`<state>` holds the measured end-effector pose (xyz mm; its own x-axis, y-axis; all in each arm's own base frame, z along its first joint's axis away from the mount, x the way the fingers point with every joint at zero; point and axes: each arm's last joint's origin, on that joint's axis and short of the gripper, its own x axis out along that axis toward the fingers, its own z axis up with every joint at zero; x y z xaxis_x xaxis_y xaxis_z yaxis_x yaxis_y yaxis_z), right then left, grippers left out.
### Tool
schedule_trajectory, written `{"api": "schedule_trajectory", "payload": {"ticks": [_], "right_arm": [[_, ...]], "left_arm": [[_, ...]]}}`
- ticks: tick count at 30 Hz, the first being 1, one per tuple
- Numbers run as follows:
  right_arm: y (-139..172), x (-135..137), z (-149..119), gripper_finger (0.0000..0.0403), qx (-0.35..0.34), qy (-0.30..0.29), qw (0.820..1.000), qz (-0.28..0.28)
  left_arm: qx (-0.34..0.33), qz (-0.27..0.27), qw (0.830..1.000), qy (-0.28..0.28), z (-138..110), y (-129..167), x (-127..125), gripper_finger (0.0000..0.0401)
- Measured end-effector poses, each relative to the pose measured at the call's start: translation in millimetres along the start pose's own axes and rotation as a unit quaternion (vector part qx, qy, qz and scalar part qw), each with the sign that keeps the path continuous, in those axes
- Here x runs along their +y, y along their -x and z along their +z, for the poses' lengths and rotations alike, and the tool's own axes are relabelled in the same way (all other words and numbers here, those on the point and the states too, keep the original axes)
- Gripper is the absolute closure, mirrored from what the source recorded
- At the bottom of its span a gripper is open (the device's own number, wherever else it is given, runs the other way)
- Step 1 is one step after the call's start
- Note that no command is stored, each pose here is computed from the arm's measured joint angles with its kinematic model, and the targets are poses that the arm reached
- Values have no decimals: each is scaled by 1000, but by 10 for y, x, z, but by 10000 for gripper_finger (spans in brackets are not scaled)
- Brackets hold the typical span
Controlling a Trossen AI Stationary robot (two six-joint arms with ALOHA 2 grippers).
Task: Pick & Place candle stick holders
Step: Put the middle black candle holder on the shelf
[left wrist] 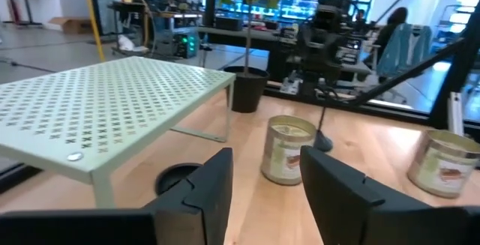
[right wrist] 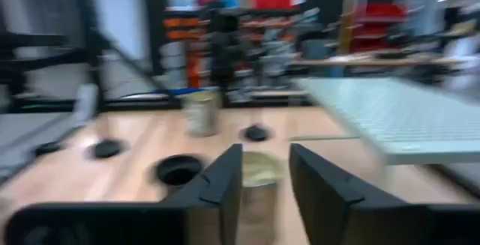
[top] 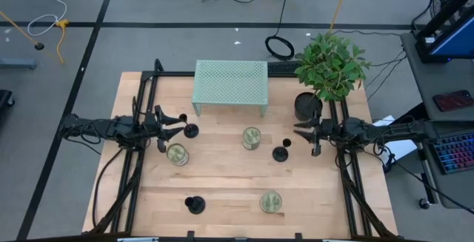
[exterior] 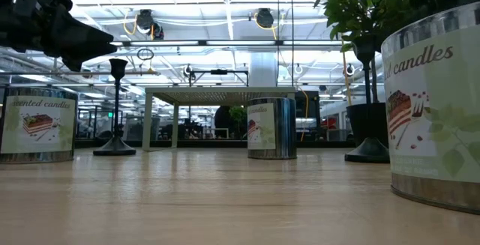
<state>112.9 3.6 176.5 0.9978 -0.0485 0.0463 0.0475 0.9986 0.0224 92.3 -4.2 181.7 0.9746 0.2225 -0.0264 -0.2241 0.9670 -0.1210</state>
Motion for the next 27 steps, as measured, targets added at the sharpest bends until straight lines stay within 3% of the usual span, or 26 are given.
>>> {"api": "schedule_trajectory", "payload": {"ticks": [4, 10, 14, 20, 27], "right_arm": [[-29, 36, -47, 241, 27, -40, 997, 56], [-99, 43, -167, 178, 86, -63, 993, 51], [-148, 68, -238, 149, 120, -74, 987, 83], [-244, 83, -306, 129, 137, -75, 984, 91], [-374, 97, -393, 134, 138, -44, 985, 96]], "left_arm": [[0, 2, 1000, 0, 0, 0, 1, 249], [0, 2, 1000, 0, 0, 0, 1, 247], [0, 2, 1000, 1, 0, 0, 1, 249], [0, 2, 1000, 1, 0, 0, 1, 249], [0, 2, 1000, 1, 0, 0, 1, 249]]}}
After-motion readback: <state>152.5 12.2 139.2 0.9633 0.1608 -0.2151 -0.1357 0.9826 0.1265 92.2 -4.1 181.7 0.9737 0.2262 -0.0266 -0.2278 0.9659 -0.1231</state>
